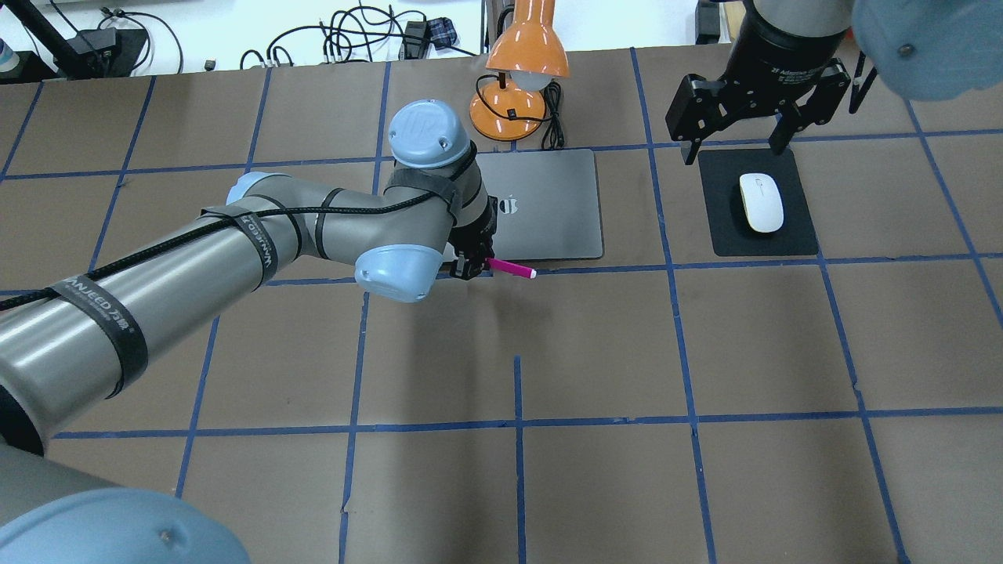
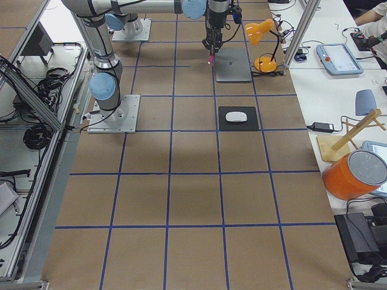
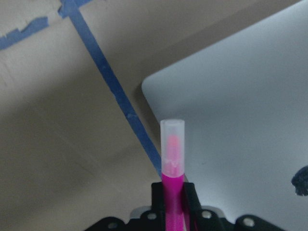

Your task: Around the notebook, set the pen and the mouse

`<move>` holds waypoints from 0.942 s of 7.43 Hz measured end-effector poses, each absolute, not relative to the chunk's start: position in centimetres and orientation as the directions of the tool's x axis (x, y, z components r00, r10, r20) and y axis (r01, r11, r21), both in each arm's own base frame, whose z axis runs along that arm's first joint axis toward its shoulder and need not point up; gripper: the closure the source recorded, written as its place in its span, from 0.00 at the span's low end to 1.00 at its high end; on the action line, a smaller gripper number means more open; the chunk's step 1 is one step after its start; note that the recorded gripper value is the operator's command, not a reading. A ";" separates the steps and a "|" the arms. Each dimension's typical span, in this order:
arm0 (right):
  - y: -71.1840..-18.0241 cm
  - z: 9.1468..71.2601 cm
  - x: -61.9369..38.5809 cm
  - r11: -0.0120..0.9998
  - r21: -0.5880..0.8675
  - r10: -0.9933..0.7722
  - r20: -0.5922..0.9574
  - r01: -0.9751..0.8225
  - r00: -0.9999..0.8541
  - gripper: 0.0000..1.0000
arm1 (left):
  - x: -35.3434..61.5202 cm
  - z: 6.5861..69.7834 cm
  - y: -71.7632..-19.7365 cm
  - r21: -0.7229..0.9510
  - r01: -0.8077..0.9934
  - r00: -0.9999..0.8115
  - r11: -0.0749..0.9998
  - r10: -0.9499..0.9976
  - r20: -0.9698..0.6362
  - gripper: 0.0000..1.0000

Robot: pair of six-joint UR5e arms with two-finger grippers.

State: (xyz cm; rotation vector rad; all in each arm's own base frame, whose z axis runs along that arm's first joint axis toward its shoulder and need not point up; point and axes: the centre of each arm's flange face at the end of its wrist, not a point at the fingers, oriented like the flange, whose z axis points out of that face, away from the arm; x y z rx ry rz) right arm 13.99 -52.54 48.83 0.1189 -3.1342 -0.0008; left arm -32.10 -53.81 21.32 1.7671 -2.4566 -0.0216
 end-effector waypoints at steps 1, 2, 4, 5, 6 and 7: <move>-52.5 48.9 14.1 0.997 -0.001 -0.075 0.005 -0.075 -0.997 0.00 | -32.9 20.8 -52.9 0.082 -0.952 -0.291 0.296 -0.954 0.074 1.00; -52.6 48.9 14.1 0.997 -0.002 -0.077 0.005 -0.077 -0.997 0.00 | -33.4 20.3 -51.7 0.080 -0.961 -0.262 0.266 -0.963 0.057 1.00; -52.6 48.9 14.0 0.997 -0.003 -0.078 0.006 -0.078 -0.997 0.00 | -33.5 19.8 -50.1 0.071 -0.971 -0.227 0.229 -0.973 0.034 1.00; -52.6 48.8 14.0 0.997 -0.001 -0.078 0.006 -0.078 -0.997 0.00 | -33.6 19.4 -49.8 0.070 -0.975 -0.210 0.211 -0.977 0.024 1.00; -52.7 48.7 13.9 0.997 0.001 -0.076 0.008 -0.076 -0.997 0.00 | -33.6 19.3 -49.7 0.070 -0.978 -0.197 0.198 -0.980 0.018 1.00; -52.7 48.7 13.8 0.997 0.002 -0.075 0.011 -0.075 -0.997 0.00 | -33.7 19.2 -49.5 0.071 -0.979 -0.193 0.193 -0.981 0.013 1.00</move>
